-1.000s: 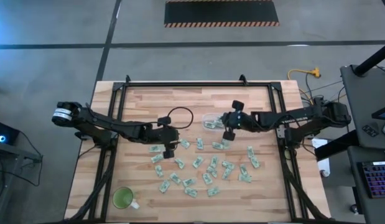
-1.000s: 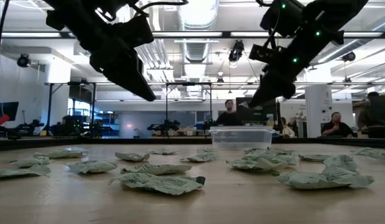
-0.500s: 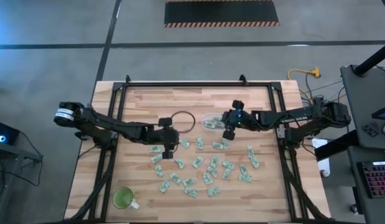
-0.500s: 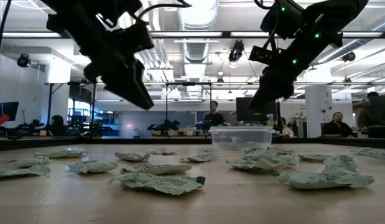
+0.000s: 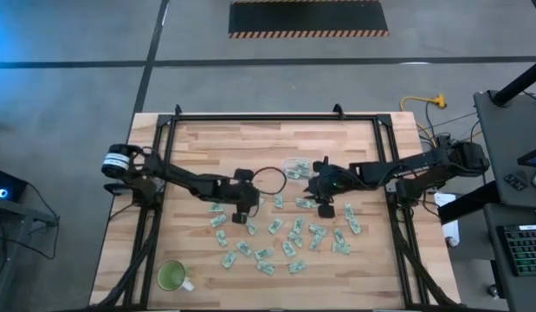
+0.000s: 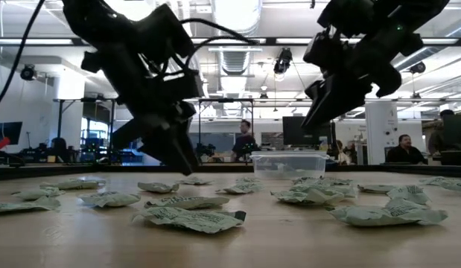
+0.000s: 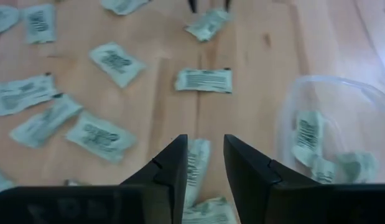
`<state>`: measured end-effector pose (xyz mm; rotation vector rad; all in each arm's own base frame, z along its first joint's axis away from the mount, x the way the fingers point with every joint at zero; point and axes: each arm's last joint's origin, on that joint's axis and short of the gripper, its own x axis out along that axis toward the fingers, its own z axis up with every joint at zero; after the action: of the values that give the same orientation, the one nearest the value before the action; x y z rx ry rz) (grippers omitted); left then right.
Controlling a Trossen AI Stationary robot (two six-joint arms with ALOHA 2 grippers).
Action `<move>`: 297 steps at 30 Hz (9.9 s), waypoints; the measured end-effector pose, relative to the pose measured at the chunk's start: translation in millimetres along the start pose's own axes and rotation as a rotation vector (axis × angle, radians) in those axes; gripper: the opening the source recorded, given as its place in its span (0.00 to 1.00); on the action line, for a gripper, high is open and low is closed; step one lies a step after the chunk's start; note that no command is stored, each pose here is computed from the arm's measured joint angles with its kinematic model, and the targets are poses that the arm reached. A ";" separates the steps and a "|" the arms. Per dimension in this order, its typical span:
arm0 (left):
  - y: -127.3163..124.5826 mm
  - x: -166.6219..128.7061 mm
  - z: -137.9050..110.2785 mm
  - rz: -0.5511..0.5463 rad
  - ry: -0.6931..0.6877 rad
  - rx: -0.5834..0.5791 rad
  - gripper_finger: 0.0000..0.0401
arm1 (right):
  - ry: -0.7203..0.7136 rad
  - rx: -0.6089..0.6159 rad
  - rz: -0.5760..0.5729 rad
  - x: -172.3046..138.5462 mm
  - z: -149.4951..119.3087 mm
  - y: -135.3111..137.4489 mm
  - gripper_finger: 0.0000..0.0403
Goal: Pick and place Stevia / Truvia into bins
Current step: Put the stevia packet into the transparent bin
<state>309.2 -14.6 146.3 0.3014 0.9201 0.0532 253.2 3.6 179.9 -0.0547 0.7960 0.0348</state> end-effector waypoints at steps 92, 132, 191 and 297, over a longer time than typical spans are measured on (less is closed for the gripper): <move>85.0 23.2 83.2 0.289 -0.404 -0.043 0.41 | 0.556 0.446 -0.178 -14.2 -62.6 24.3 0.15; 79.2 -3.6 75.9 0.224 -0.318 -0.114 0.41 | 0.754 0.450 -0.117 -32.3 -58.5 38.7 0.13; 70.9 -6.5 74.6 0.196 -0.279 -0.093 0.41 | 0.642 0.323 -0.158 -23.2 -60.7 36.2 0.02; 14.1 54.5 42.2 -0.130 -0.105 -0.025 0.13 | -0.034 -0.034 -0.146 -41.1 13.3 36.2 0.21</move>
<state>376.7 -1.4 131.9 0.2188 0.8326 -0.0708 232.1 40.2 217.2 -0.1442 0.7556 -0.0886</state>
